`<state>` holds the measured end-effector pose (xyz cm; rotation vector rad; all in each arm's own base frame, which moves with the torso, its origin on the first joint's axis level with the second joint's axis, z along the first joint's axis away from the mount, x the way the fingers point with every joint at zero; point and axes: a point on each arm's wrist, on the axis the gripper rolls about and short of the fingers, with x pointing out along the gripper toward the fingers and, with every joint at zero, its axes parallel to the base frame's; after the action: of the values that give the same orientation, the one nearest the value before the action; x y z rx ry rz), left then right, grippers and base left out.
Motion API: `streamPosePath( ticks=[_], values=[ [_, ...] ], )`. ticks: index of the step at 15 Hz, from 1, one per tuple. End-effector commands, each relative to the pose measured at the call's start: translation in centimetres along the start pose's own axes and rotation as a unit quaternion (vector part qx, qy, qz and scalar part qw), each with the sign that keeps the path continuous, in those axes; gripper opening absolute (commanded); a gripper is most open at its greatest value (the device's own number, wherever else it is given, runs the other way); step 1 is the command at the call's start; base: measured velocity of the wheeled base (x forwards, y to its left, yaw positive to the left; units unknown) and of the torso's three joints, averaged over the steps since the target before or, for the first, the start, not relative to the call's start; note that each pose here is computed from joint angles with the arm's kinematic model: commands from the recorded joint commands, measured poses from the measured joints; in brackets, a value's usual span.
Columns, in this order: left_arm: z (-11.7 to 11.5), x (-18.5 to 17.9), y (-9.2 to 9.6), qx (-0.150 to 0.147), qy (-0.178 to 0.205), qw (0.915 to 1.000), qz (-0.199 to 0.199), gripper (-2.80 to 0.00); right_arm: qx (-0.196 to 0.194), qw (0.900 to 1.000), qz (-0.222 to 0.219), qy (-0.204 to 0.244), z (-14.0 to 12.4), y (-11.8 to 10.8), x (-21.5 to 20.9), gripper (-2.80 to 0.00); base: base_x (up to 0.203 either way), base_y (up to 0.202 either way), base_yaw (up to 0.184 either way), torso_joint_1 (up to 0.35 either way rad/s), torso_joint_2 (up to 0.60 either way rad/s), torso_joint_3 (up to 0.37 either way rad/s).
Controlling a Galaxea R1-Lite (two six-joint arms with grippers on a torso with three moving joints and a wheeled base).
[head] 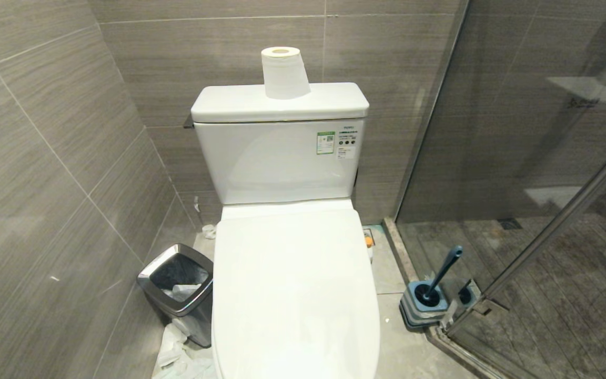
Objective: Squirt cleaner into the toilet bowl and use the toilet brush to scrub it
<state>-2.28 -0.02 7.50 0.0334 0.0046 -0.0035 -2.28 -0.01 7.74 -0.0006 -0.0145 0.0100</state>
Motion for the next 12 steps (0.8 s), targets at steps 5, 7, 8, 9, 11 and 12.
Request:
streamPosePath(
  ticks=[5, 7, 8, 9, 11, 12],
  values=[
    [0.00, 0.01, 0.00, 0.000, 0.001, 1.0000, 0.000, -2.80, 0.000, 1.000, 0.000, 0.000, 0.01, 0.00, 0.01, -2.80, 0.000, 0.000, 0.000, 0.000, 0.00, 0.000],
    [0.00, 0.01, 0.00, 0.000, 0.001, 1.0000, 0.000, -2.80, 0.000, 1.000, 0.000, 0.000, 0.01, 0.00, 0.01, -2.80, 0.000, 0.000, 0.000, 0.000, 0.00, 0.000],
    [0.00, 0.01, 0.00, 0.000, 0.001, 1.0000, 0.000, -2.80, 0.000, 1.000, 0.000, 0.000, 0.01, 0.00, 0.01, -2.80, 0.000, 0.000, 0.000, 0.000, 0.00, 0.000],
    [0.00, 0.01, 0.00, 0.000, 0.001, 1.0000, 0.000, -2.80, 0.000, 1.000, 0.000, 0.001, -0.02, 0.00, 0.02, -2.80, 0.000, 0.000, 0.000, 0.000, 0.00, 0.000],
    [0.00, 0.01, 0.00, 0.000, 0.001, 1.0000, 0.000, -2.80, 0.000, 1.000, 0.000, 0.000, 0.01, 0.00, 0.01, -2.80, 0.000, 0.000, 0.000, 0.000, 0.00, 0.000],
    [0.00, 0.01, 0.00, 0.000, 0.001, 1.0000, 0.000, -2.80, 0.000, 1.000, 0.000, 0.000, 0.01, 0.00, 0.01, -2.80, 0.000, 0.000, 0.000, 0.000, 0.00, 0.000]
  ],
)
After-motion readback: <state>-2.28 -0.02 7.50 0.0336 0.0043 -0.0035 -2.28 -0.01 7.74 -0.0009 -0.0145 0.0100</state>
